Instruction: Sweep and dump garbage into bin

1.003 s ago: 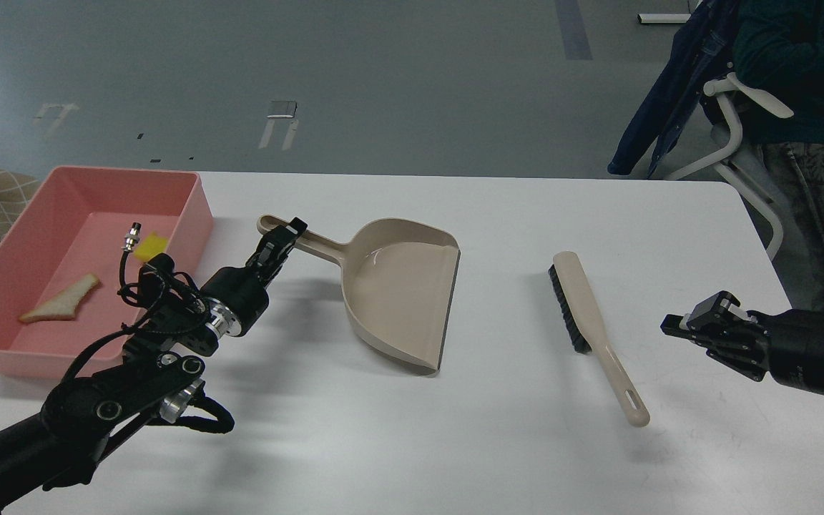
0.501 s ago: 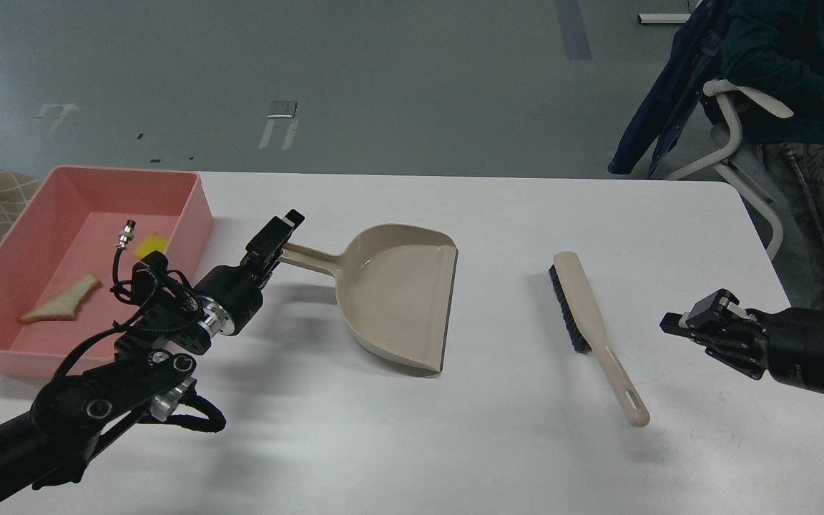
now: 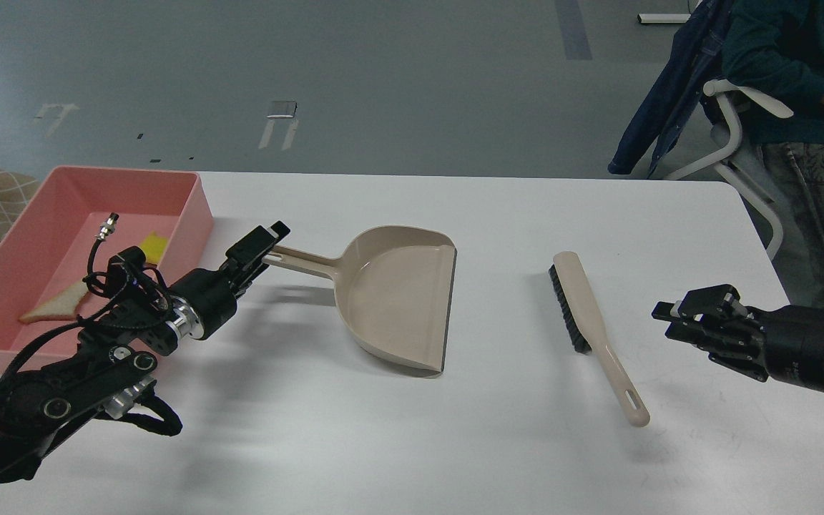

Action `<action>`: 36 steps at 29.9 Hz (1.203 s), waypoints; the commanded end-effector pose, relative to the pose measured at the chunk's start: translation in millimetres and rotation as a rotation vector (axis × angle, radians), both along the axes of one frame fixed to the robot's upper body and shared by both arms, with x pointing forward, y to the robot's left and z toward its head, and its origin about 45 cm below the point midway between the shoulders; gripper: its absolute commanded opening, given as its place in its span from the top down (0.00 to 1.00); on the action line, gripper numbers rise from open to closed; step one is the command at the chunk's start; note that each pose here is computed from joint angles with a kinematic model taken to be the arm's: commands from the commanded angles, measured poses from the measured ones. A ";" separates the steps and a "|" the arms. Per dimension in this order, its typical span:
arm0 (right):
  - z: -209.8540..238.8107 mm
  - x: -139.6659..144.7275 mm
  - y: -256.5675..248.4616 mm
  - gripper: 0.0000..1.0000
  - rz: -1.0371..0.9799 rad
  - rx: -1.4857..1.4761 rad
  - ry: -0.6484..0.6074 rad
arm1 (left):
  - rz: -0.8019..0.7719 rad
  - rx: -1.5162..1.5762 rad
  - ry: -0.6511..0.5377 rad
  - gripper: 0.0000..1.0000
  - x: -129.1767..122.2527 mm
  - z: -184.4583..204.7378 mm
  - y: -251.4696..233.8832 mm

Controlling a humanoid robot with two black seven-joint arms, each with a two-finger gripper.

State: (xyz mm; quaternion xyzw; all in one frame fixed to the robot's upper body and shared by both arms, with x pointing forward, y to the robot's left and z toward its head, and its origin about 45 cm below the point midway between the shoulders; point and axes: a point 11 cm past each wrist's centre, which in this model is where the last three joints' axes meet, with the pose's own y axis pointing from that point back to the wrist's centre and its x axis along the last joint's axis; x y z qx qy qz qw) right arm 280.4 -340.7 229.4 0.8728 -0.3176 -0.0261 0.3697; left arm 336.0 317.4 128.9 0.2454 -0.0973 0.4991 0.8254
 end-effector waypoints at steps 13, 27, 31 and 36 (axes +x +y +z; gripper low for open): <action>1.8 2.7 -2.3 0.05 -0.020 0.003 -0.009 | -0.135 0.076 0.118 0.02 -46.0 21.1 46.6; 46.2 34.4 -4.1 0.00 -0.103 0.105 -0.129 | -0.157 -0.233 -0.105 0.02 -11.2 183.6 95.5; 76.1 60.2 -13.5 0.00 -0.190 0.201 -0.211 | -0.117 -0.299 -0.228 0.02 5.0 227.9 102.6; 113.5 103.6 -31.2 0.00 -0.345 0.351 -0.364 | -0.051 -0.339 -0.326 0.02 25.8 269.0 115.1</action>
